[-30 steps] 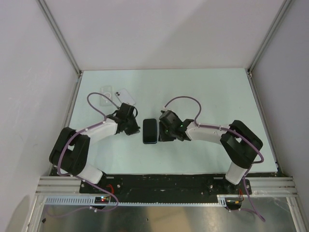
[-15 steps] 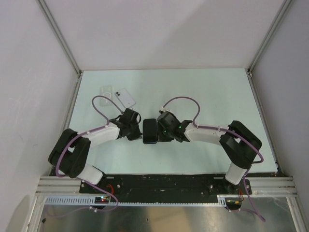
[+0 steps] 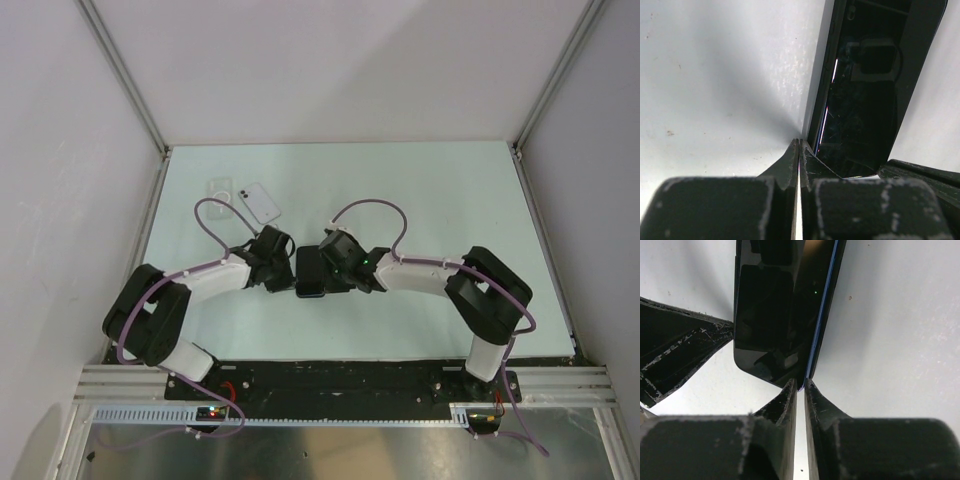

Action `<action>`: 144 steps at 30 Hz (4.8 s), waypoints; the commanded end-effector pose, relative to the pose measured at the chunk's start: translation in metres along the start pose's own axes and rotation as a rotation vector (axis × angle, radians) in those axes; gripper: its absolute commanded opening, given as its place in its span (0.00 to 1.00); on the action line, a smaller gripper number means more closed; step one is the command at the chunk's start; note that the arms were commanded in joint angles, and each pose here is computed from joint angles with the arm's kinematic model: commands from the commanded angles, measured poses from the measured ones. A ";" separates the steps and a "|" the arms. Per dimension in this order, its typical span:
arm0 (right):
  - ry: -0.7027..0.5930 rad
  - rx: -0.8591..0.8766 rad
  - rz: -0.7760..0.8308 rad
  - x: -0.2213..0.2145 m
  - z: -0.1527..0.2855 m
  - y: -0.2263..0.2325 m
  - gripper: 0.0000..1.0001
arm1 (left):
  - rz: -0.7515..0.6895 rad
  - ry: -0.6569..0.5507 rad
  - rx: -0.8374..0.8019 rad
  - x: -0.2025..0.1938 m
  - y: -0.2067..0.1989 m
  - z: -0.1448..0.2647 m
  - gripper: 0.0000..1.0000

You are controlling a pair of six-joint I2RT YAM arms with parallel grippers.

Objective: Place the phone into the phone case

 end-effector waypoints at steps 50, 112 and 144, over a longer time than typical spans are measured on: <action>0.257 -0.183 0.173 -0.065 -0.072 0.009 0.01 | 0.017 0.013 -0.038 0.003 -0.008 -0.013 0.02; -0.009 -0.341 0.363 0.036 -0.045 0.016 0.99 | 0.149 -0.212 -0.140 0.072 0.017 0.060 0.21; 0.015 -0.622 0.118 0.036 -0.008 -0.155 0.67 | 0.166 -0.188 -0.125 0.091 0.001 0.050 0.21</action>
Point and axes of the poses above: each gripper's point midway between its finger pads, its own z axis back along the fingers, its own y axis along the line the jaws close on, x = y × z, the point moved 10 cm from there along z, back along the fingers, and after that the axes turned 9 degrees about z, right-handed, at the moved point
